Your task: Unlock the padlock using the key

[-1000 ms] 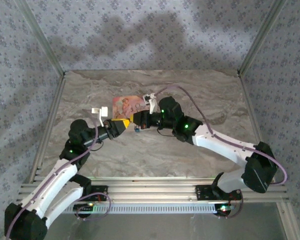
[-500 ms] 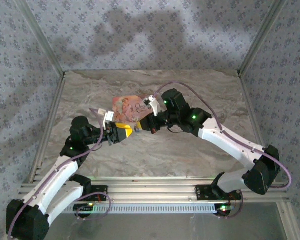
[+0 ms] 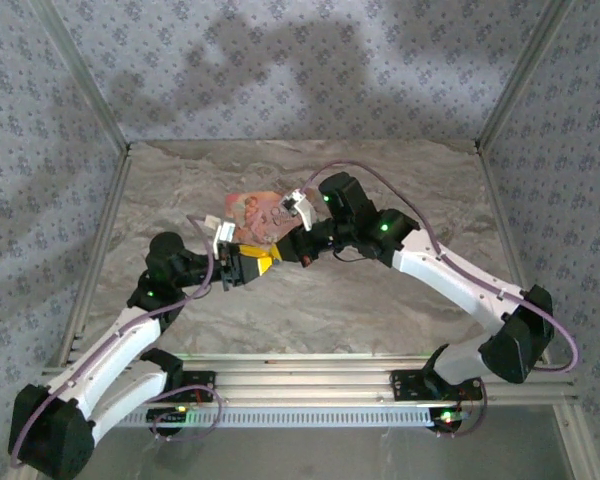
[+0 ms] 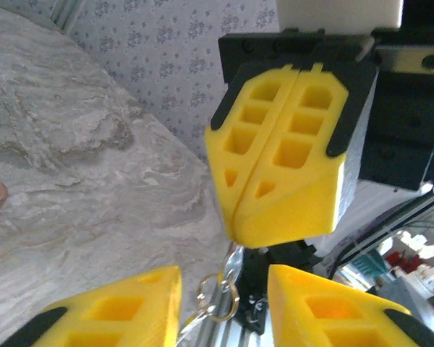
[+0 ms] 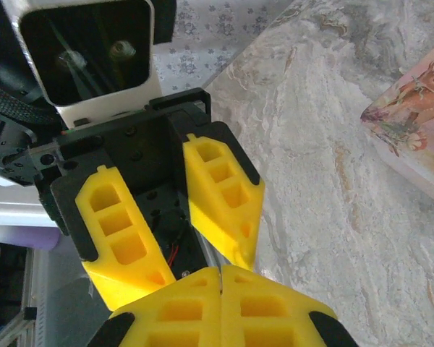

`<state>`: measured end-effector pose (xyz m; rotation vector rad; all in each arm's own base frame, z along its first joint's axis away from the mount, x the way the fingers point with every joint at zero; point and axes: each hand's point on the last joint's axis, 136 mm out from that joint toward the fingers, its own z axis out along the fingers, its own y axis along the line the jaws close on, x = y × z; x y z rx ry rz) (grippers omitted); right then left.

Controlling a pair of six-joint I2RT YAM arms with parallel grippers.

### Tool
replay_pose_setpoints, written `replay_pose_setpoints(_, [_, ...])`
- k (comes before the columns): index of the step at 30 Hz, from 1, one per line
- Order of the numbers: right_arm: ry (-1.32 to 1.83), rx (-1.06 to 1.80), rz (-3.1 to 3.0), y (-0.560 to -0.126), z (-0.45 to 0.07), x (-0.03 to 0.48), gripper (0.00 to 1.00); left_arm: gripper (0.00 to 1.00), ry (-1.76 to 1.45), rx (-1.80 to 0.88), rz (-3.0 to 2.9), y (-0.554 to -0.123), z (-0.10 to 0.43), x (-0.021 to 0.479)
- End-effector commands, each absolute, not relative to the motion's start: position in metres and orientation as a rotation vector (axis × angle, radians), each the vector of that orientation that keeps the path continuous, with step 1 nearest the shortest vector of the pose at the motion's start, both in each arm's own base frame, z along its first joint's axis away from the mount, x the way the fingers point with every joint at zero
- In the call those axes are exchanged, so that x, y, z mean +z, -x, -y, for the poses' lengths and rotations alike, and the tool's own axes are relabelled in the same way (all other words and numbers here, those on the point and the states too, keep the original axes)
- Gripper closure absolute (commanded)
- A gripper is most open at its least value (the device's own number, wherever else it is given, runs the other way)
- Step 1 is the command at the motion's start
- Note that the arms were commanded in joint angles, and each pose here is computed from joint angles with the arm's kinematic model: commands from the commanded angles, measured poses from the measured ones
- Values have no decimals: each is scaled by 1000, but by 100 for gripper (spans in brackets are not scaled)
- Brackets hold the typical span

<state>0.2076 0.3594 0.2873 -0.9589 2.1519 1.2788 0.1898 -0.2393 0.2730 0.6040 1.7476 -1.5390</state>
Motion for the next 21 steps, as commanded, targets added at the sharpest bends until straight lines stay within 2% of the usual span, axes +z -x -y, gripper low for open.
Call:
replay_pose_setpoints(1, [985,1306,-2119,-207,-362,297,100,69,-623,-1547,-1671,-186,239,288])
replay_pose_setpoints(16, [973,1319,-2074,-206,-360,307,100,68,-611,-1573,-1704,-190,243,274])
replay_pose_setpoints(21, [969,1328,-2076,-206,-359,307,100,76,-609,-1579,-1699,-188,242,274])
